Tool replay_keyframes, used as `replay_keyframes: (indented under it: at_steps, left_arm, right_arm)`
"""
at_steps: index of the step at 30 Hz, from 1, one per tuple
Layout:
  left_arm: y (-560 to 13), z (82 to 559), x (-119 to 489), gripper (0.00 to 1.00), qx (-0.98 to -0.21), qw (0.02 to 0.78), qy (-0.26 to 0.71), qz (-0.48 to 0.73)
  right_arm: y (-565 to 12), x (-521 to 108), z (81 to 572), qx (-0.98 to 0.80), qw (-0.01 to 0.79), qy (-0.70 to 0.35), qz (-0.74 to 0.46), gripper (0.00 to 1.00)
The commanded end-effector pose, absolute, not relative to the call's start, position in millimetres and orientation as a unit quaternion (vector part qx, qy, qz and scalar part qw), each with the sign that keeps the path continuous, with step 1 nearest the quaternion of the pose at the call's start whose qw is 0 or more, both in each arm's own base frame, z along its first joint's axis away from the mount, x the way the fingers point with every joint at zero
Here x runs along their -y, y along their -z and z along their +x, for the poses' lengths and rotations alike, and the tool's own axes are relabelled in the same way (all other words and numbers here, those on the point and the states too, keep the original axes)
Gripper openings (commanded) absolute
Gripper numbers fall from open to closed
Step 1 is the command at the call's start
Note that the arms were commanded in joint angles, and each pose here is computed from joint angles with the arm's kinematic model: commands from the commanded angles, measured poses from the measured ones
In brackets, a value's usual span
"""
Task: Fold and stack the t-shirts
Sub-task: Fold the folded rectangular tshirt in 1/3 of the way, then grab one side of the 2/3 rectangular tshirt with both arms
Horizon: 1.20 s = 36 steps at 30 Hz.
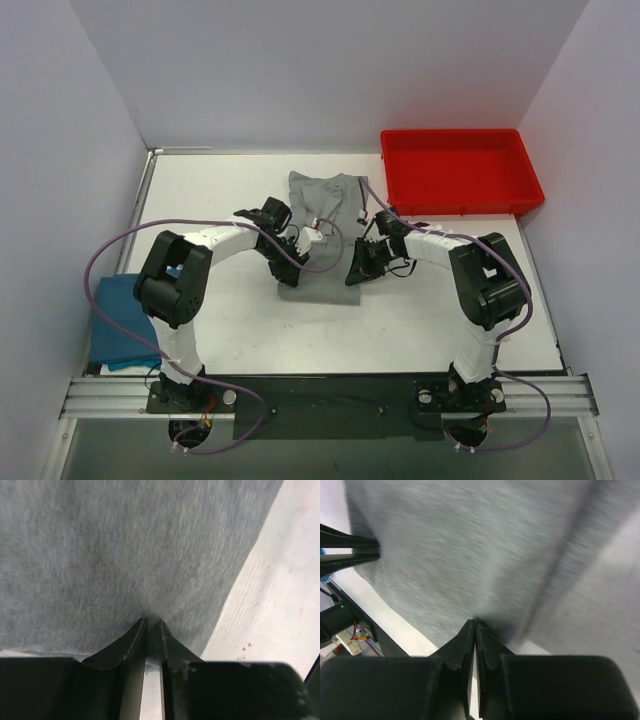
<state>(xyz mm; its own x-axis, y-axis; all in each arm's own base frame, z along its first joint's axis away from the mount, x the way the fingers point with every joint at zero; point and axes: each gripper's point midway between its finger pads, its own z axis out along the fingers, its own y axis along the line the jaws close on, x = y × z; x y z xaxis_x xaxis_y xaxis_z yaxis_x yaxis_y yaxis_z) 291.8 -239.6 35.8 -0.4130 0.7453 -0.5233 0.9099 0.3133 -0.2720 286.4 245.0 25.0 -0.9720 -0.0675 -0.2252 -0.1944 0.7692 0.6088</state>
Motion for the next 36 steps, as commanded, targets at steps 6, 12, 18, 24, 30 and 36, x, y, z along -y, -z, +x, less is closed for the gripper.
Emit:
replay_keyframes:
  at_steps: [6,12,18,24,30,36]
  left_arm:
    - [-38.1,294.6,214.3,0.34,-0.765,0.17,0.216,0.582]
    - [-94.0,274.4,213.2,0.45,-0.675,0.198,0.251,0.665]
    - [-115.4,237.7,230.0,0.61,-0.478,0.368,0.225,0.765]
    - [-78.9,237.0,247.6,0.7,-0.479,0.393,0.161,0.768]
    - [-47.3,252.7,239.5,0.7,-0.513,0.365,0.121,0.767]
    - [-22.2,246.6,225.7,0.54,-0.517,0.314,0.091,0.791]
  right_arm:
    - [-2.9,-206.7,260.3,-0.963,0.025,-0.267,-0.009,0.0]
    - [-44.5,-213.8,259.5,-0.948,0.111,-0.271,-0.129,0.13]
    - [-90.6,-239.6,245.4,-0.802,0.359,-0.236,-0.415,0.48]
    - [-62.5,-230.9,222.7,-0.652,0.385,-0.124,-0.642,0.62]
    - [-32.0,-220.3,222.6,-0.625,0.319,-0.091,-0.706,0.62]
    - [-13.8,-218.6,227.8,-0.622,0.283,-0.072,-0.727,0.57]
